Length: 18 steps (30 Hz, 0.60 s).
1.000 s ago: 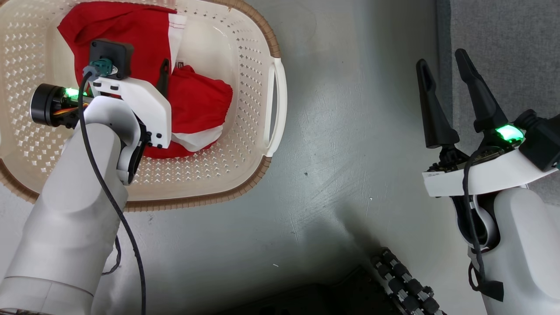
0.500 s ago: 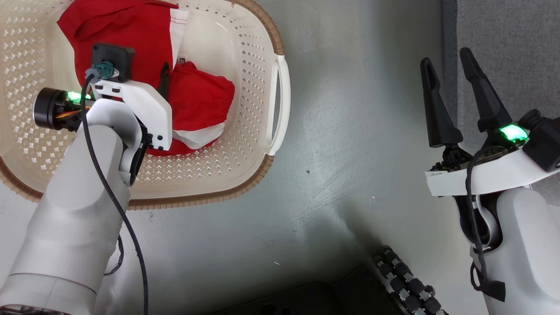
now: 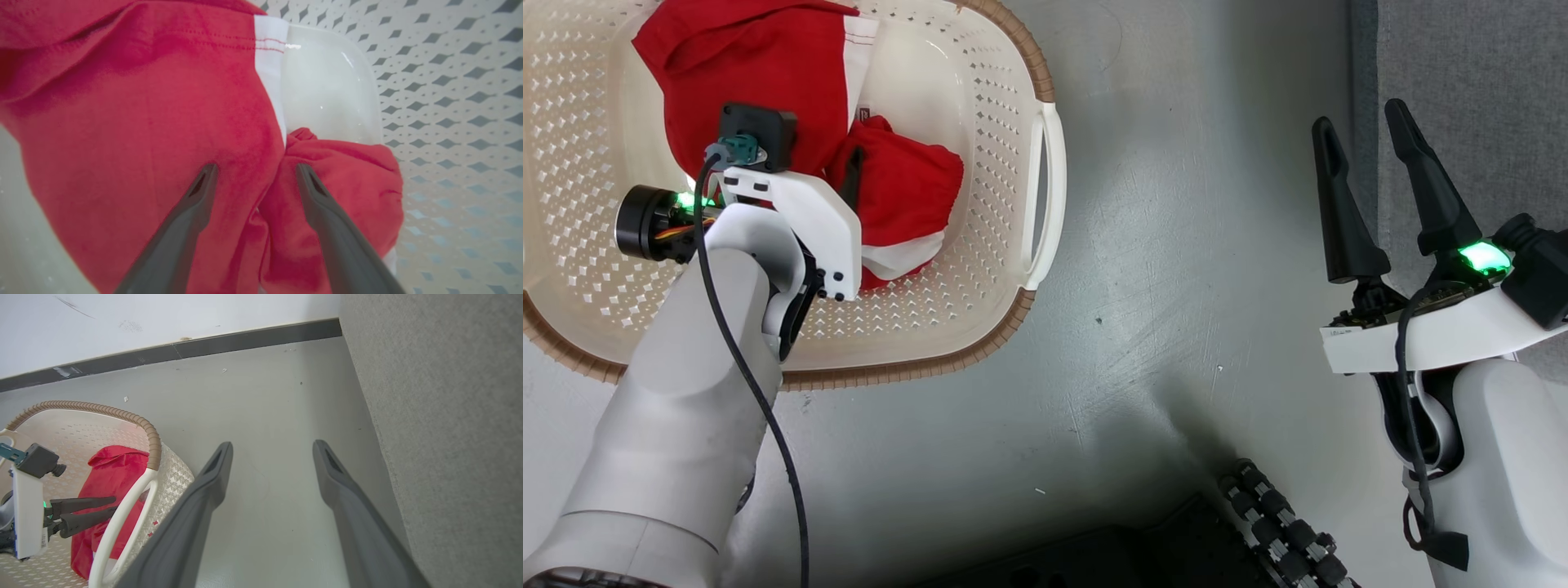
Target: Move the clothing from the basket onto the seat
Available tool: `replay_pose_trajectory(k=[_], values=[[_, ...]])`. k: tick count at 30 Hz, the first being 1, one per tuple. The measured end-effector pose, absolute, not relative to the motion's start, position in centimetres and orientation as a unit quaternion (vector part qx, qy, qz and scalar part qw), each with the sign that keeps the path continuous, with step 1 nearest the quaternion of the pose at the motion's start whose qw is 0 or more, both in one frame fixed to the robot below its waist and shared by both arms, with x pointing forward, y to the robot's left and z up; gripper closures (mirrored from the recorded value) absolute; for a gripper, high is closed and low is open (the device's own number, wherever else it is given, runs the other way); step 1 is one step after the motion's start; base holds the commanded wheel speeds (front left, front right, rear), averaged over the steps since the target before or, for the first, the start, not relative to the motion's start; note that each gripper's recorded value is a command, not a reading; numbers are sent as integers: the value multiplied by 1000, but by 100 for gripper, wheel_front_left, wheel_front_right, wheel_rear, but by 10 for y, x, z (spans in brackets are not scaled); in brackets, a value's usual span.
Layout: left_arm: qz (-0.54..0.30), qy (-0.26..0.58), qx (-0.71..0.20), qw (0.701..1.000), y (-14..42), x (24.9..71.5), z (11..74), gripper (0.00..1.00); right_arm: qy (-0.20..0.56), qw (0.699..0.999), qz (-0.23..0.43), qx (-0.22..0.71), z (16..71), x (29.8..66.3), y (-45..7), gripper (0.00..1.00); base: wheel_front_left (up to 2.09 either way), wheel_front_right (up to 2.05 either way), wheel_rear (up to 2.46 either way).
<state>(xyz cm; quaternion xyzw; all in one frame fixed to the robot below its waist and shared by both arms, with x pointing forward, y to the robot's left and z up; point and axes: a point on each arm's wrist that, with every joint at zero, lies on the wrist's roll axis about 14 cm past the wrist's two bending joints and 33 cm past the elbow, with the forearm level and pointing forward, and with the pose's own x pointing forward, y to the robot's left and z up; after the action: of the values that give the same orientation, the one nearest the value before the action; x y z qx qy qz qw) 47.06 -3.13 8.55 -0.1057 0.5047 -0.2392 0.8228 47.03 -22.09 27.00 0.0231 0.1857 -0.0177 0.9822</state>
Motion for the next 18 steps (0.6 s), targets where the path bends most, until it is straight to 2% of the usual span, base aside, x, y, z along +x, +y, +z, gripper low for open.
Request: replay_pose_trajectory(k=[5,12,14,17,18], values=[[-242,513,-108,817,-32,465,83,0,185,982,-18,23,270,471,-221,0,0,0,0],[-253,530,-114,801,-36,453,80,9,184,983,-17,23,271,471,-221,0,0,0,0],[-258,538,-115,795,-37,448,79,18,184,983,-18,23,271,471,-221,0,0,0,0],[-262,544,-117,788,-39,444,79,38,184,982,-19,23,272,470,-221,0,0,0,0],[-263,545,-118,787,-40,443,79,52,184,982,-19,23,272,470,-222,0,0,0,0]])
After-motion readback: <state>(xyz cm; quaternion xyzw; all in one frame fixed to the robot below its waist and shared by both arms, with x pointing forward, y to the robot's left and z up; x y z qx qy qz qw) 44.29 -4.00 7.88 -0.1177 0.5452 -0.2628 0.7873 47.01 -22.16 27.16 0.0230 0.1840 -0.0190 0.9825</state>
